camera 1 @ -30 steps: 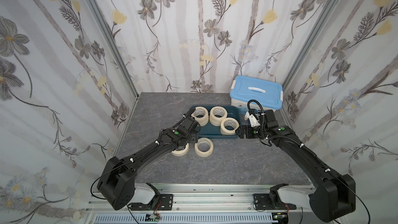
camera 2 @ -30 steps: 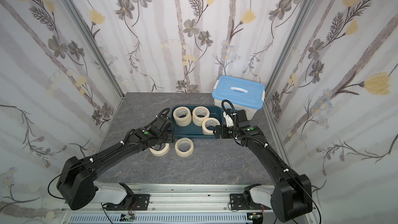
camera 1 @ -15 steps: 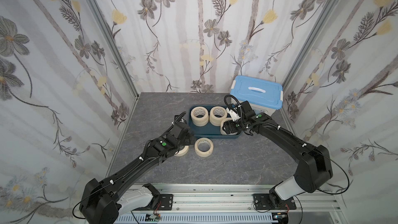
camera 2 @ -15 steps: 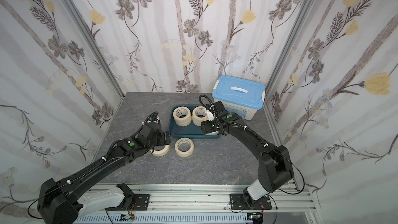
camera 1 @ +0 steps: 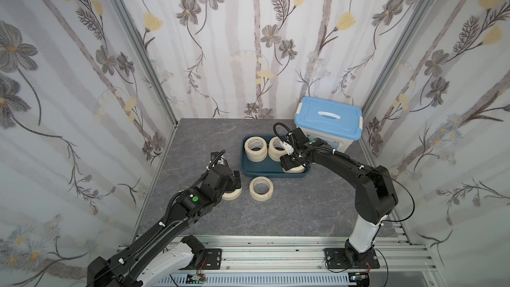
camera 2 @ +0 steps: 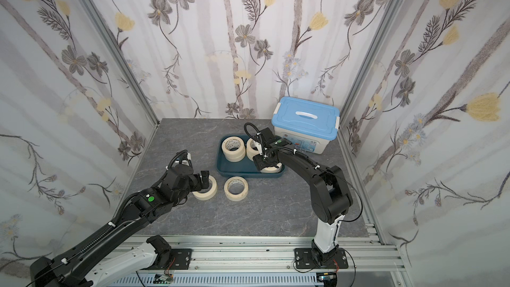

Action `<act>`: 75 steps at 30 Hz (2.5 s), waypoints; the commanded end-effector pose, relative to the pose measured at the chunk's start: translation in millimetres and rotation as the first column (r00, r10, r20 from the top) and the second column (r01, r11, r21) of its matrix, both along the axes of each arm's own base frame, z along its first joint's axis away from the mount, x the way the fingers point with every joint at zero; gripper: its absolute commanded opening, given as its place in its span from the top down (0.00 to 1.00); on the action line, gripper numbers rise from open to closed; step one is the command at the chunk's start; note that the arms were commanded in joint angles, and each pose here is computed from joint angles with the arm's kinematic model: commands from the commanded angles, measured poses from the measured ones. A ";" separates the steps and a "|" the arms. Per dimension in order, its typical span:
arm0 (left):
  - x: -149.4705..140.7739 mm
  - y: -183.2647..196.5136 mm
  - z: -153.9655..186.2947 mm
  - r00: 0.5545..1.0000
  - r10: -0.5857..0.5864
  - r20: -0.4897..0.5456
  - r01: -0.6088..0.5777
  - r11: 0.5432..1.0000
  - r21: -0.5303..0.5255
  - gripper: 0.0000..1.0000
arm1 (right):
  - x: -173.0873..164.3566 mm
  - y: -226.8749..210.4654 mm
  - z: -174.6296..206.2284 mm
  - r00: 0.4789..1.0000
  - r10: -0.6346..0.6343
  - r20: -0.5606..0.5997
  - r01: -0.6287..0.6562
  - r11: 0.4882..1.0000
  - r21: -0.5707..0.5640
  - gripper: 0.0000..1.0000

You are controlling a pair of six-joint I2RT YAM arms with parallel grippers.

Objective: Take out the art tape in the storage box
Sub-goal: Pick up the art tape from the storage box, then place the art tape at the center of the board.

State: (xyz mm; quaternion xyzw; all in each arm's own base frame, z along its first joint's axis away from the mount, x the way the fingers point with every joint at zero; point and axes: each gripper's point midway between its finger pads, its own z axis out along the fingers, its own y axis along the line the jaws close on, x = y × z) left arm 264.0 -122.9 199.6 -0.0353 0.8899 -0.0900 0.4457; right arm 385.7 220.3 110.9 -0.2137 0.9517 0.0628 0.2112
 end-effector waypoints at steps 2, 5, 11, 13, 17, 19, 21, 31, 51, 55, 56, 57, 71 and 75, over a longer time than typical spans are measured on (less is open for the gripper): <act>-2.6 13.1 1.6 0.999 0.052 0.013 -0.052 0.998 0.016 0.00 | 2.3 -1.4 -7.6 1.000 0.011 -0.005 -0.011 0.999 -0.053 0.33; -5.0 16.4 1.4 0.998 0.062 0.014 -0.062 0.998 0.016 0.00 | 3.6 0.7 -12.4 1.000 0.011 -0.008 -0.011 0.998 -0.067 0.35; -7.6 19.7 1.6 0.997 0.077 0.021 -0.077 0.997 -0.002 0.00 | 7.3 1.9 -18.8 1.000 0.010 -0.006 -0.010 0.995 -0.096 0.41; -8.7 21.1 1.7 0.997 0.079 0.022 -0.079 0.997 0.000 0.00 | 7.9 1.7 -21.8 1.000 0.010 -0.011 -0.011 0.995 -0.103 0.43; -10.5 22.4 4.0 0.996 0.081 0.029 -0.081 0.997 -0.010 0.00 | 8.3 2.1 -25.5 1.000 0.012 -0.016 -0.014 0.993 -0.115 0.48; -11.4 22.9 5.6 0.996 0.081 0.038 -0.080 0.997 -0.021 0.00 | 9.0 1.7 -26.3 1.000 0.008 -0.014 -0.010 0.992 -0.122 0.51; -11.9 23.8 7.0 0.995 0.084 0.049 -0.082 0.996 -0.030 0.00 | 9.3 1.3 -28.1 1.000 0.008 -0.016 -0.010 0.992 -0.128 0.54; -13.5 26.8 7.6 0.995 0.085 0.052 -0.084 0.996 -0.018 0.00 | 10.4 -2.2 -24.3 1.000 -0.002 -0.004 0.002 0.988 -0.155 0.71; -5.2 19.5 9.7 0.996 0.072 0.051 -0.072 0.997 -0.009 0.00 | -1.7 -5.8 30.5 0.997 0.028 0.075 -0.015 0.986 -0.168 0.81; -2.5 17.1 11.5 0.996 0.068 0.056 -0.067 0.998 -0.010 0.00 | -11.6 -4.1 44.8 0.996 0.034 0.087 -0.022 0.990 -0.141 0.81; -1.6 16.9 11.6 0.996 0.068 0.056 -0.067 0.998 -0.008 0.00 | -14.7 -4.0 48.0 0.995 0.035 0.089 -0.023 0.991 -0.133 0.81; -1.1 16.1 11.8 0.996 0.065 0.056 -0.064 0.998 -0.007 0.00 | -17.8 -3.5 50.5 0.995 0.038 0.091 -0.026 0.992 -0.126 0.81; 14.0 19.1 22.1 0.991 0.086 0.102 -0.088 0.996 0.015 0.00 | -86.3 4.2 69.3 0.995 0.084 0.046 -0.085 0.996 0.038 0.81; 17.0 23.3 22.8 0.989 0.101 0.108 -0.103 0.995 0.015 0.00 | -104.1 6.4 60.7 0.995 0.094 0.021 -0.094 0.995 0.041 0.81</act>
